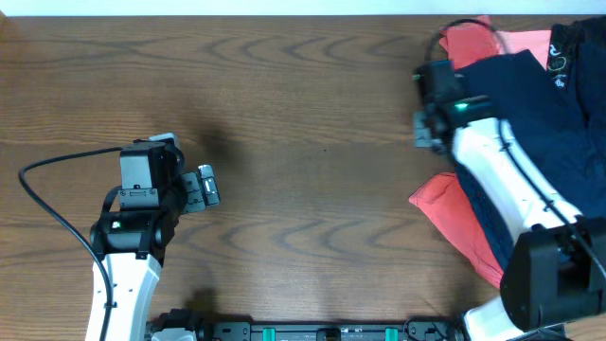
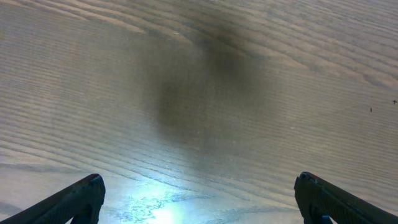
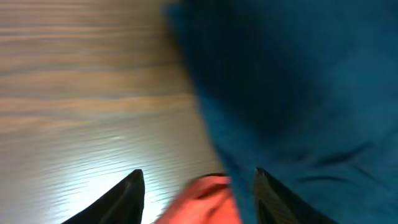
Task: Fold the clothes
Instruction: 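Pull the navy shorts off the pile leftward with the right gripper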
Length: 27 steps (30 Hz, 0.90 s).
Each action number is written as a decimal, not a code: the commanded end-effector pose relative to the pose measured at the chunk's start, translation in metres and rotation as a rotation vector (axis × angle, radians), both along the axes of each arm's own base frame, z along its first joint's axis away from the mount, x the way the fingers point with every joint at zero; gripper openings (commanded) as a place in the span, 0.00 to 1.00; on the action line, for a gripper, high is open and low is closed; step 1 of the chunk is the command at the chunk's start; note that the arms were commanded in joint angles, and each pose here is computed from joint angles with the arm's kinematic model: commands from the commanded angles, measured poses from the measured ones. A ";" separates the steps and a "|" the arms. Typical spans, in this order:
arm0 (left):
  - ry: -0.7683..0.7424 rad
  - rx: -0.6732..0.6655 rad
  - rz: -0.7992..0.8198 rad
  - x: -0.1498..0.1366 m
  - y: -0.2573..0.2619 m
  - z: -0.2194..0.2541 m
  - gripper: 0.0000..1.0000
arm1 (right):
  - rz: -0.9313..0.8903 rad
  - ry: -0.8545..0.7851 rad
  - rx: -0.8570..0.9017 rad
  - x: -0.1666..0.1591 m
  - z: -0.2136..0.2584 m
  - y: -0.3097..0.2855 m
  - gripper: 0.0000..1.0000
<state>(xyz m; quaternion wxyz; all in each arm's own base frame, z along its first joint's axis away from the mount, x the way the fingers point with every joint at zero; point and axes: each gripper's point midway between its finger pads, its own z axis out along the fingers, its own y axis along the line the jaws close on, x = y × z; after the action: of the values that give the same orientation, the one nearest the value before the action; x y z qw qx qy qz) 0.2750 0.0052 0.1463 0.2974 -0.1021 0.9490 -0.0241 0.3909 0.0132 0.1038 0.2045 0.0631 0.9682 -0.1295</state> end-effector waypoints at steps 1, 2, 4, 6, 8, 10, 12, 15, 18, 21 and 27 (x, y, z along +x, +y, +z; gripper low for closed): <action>-0.017 0.004 0.005 0.003 0.000 0.007 0.98 | -0.042 0.061 0.052 -0.014 -0.024 -0.021 0.53; -0.017 0.004 0.005 0.003 0.000 0.007 0.98 | -0.060 0.068 0.049 -0.018 -0.032 -0.030 0.53; -0.017 0.004 0.005 0.003 0.000 0.007 0.98 | -0.093 0.068 0.042 -0.022 -0.041 -0.044 0.54; -0.017 0.004 0.005 0.003 0.000 0.007 0.98 | -0.127 0.059 0.045 -0.025 -0.050 -0.057 0.54; -0.017 0.003 0.005 0.003 0.000 0.007 0.98 | -0.142 0.052 0.064 -0.027 -0.060 -0.064 0.55; -0.017 0.004 0.005 0.003 0.000 0.007 0.98 | -0.116 0.045 0.096 -0.027 -0.068 -0.063 0.56; -0.017 0.003 0.005 0.003 0.000 0.007 0.98 | -0.116 0.032 0.101 -0.027 -0.072 -0.066 0.57; -0.017 0.003 0.005 0.003 0.000 0.007 0.98 | -0.122 0.012 0.102 -0.025 -0.075 -0.069 0.53; -0.017 0.003 0.005 0.003 0.000 0.007 0.98 | -0.112 0.011 0.127 -0.025 -0.078 -0.064 0.54; -0.017 0.003 0.005 0.003 0.000 0.007 0.98 | -0.067 0.023 0.175 -0.026 -0.081 -0.052 0.55; -0.017 0.003 0.005 0.003 0.000 0.007 0.98 | -0.103 0.046 0.123 -0.037 -0.089 -0.061 0.53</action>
<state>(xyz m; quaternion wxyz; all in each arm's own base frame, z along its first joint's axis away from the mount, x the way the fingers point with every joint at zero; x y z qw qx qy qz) 0.2750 0.0052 0.1463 0.2974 -0.1021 0.9490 -0.0241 0.3620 -0.0445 0.0225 0.1821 0.1222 0.9733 -0.0679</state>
